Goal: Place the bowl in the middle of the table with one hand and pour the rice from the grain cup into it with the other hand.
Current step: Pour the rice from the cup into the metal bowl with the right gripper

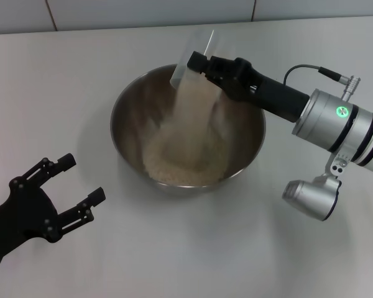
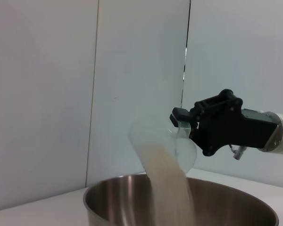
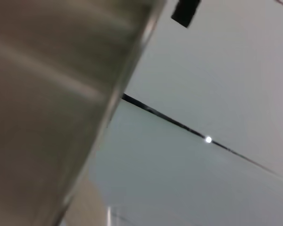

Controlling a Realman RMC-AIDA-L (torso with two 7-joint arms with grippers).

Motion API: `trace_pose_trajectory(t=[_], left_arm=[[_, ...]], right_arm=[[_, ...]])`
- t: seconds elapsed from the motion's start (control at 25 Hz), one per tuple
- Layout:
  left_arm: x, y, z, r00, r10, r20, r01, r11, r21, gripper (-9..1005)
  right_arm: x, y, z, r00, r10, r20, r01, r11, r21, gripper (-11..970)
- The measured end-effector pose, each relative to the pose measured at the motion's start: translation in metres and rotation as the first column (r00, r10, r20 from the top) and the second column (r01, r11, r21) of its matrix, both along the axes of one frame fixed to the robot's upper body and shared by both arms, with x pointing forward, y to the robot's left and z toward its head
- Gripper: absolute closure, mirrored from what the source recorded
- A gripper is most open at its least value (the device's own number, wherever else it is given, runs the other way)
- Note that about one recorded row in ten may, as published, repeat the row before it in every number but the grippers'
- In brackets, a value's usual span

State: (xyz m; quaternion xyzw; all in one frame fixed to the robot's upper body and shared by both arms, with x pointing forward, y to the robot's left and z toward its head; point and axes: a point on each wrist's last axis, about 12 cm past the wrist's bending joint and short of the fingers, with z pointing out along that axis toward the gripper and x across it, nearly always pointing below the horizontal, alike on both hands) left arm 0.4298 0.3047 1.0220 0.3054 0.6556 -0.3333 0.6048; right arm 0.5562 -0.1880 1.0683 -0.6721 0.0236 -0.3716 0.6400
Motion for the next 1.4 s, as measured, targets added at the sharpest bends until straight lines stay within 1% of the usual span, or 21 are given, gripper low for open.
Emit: trace_pose_trajectory(t=[0.12,0.4,1.08,1.16,1.2,1.28,1.32,1.36,1.4], left_arm=[[-0.0004,-0.0002,-0.001,1.0,0.003,-0.005,-0.003,1.0,0.0,152],[-0.0009,-0.0004,-0.0016,1.0,0.003,-0.009,-0.003,1.0,0.001,152],[-0.0006,-0.0004,-0.0016,1.0,0.005,-0.009,-0.005,1.0,0.002,152],[-0.0005,-0.0007,-0.0018,1.0,0.006,-0.009,-0.005,1.0,0.001,152],[-0.0005,-0.0007,-0.0017,1.0,0.006,-0.009,-0.006,1.0,0.001,152],[-0.0004,-0.0007,-0.0017,1.0,0.007,-0.008,-0.007,1.0,0.0,152],[-0.0004,-0.0007,-0.0017,1.0,0.007,-0.008,-0.007,1.0,0.0,152],[-0.0004,-0.0007,-0.0017,1.0,0.008,-0.008,-0.008,1.0,0.0,152],[-0.0004,-0.0007,-0.0017,1.0,0.008,-0.008,-0.008,1.0,0.0,152]], right_arm=[[0.0006,0.0003,0.0008,0.998,0.018,0.062,-0.014,0.998,-0.054,954],[0.0011,0.0037,0.0008,0.99,0.054,0.129,-0.037,0.992,-0.124,953],[0.0021,0.0055,0.0024,0.988,0.061,0.14,-0.044,0.991,-0.126,953],[0.0019,0.0058,0.0025,0.993,0.054,0.109,-0.043,0.994,-0.098,953],[0.0016,0.0063,0.0028,0.996,0.051,0.076,-0.046,0.997,-0.069,953],[0.0012,0.0072,0.0037,0.998,0.052,-0.027,-0.051,0.999,0.017,953],[0.0008,0.0083,0.0039,0.983,0.06,-0.173,-0.037,0.99,0.136,954],[0.0008,0.0083,0.0039,0.983,0.06,-0.173,-0.037,0.99,0.136,954],[0.0006,0.0089,0.0038,0.972,0.066,-0.224,-0.025,0.984,0.179,954]])
